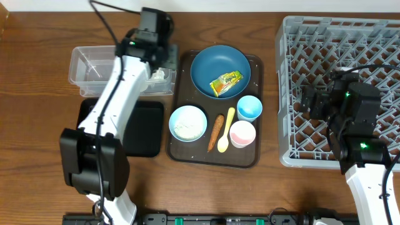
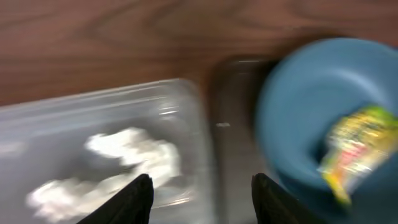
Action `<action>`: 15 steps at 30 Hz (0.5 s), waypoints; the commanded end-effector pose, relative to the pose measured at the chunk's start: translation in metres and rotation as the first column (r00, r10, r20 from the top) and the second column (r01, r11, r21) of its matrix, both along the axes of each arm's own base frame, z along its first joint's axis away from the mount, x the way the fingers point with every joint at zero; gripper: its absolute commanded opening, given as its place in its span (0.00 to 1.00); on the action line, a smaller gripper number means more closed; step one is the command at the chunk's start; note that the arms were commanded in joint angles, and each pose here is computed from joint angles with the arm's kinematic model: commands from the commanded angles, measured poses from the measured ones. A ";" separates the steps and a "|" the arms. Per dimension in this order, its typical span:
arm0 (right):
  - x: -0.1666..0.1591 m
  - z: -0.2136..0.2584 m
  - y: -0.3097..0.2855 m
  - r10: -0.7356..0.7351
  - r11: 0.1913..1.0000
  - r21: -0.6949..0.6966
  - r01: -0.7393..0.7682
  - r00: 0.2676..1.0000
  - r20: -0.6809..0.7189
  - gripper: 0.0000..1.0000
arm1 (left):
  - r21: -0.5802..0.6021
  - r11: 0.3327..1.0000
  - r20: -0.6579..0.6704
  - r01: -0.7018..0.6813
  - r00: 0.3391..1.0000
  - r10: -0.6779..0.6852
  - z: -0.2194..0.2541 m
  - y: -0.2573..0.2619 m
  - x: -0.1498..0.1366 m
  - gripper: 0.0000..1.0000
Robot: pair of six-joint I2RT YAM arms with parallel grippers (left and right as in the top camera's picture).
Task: Sort waste into correct bins and load items into the dishwasher rack
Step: 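Move the tissue with the left gripper and release it into the clear bin, then grasp the yellow snack wrapper on the plate with the left gripper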
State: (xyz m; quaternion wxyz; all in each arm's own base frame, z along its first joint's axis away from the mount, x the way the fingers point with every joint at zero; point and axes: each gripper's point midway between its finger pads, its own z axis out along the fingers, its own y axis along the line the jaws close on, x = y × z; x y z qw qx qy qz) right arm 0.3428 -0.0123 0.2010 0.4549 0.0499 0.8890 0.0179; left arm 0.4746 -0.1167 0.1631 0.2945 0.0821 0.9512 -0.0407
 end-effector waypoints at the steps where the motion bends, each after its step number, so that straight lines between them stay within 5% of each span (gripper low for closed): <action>1: 0.003 0.011 0.006 0.015 1.000 0.003 -0.015 1.000 0.026 0.99 | -0.052 0.983 0.007 0.176 0.984 -0.176 0.005 -0.046 -0.015 0.54; 15: 0.002 0.011 0.006 0.015 1.000 0.004 -0.015 1.000 0.022 0.99 | -0.029 0.952 -0.156 0.306 0.939 -0.306 -0.074 -0.108 -0.039 0.61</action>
